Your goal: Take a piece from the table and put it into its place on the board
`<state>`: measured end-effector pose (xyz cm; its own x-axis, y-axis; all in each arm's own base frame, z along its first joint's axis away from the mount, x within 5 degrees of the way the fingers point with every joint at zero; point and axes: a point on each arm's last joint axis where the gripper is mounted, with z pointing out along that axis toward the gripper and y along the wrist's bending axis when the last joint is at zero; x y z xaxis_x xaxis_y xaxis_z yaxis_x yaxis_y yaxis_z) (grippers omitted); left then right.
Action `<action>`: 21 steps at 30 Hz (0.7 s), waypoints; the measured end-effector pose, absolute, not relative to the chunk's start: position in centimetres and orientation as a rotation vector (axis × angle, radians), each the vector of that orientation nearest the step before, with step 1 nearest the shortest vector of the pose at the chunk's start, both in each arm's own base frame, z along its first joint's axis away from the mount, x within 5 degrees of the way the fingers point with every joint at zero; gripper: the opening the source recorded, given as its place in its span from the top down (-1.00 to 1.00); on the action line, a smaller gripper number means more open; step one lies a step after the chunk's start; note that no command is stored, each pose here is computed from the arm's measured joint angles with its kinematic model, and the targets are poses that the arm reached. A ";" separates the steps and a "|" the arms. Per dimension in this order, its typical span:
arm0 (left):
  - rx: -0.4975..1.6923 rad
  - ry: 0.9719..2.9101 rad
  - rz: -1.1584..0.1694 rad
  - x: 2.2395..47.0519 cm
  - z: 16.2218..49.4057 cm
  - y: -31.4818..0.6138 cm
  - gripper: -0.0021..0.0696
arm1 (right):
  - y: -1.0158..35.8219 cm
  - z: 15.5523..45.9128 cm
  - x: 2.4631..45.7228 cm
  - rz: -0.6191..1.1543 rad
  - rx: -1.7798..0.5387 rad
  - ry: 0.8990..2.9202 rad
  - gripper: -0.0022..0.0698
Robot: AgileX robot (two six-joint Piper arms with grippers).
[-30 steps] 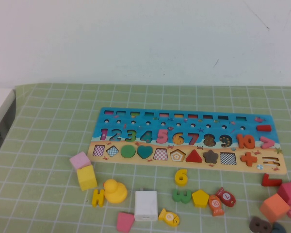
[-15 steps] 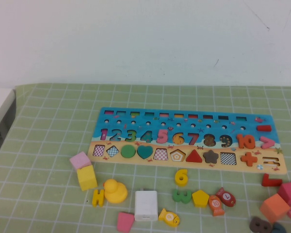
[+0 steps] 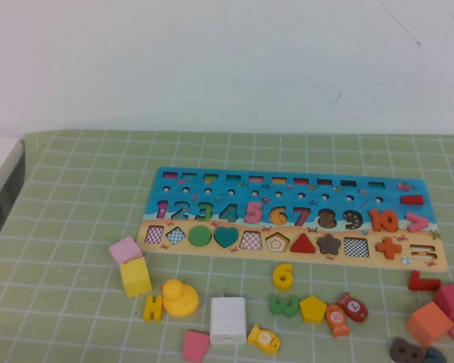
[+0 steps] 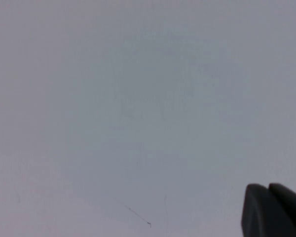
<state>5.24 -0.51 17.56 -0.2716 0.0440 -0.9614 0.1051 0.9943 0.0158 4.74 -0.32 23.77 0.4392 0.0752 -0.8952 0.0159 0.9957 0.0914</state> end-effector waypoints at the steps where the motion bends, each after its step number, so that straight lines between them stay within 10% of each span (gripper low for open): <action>1: 0.108 1.846 -0.059 5.2 17.6 -0.5 0.95 | -0.4 23.9 4.7 0.045 0.101 1.103 0.95; 8: 0.108 1.846 -0.059 5.2 17.6 -0.5 0.95 | -0.4 24.6 4.6 0.039 0.100 1.110 0.95; 21: 0.108 1.846 -0.059 5.2 17.6 -0.5 0.95 | -0.1 35.7 4.5 -0.028 0.024 1.515 0.95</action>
<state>5.24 -0.51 17.56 -0.2716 0.0440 -0.9614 0.1051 0.9943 0.0158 4.54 -0.07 35.75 0.0551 -0.0035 -0.9985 0.0330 0.9995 -0.0016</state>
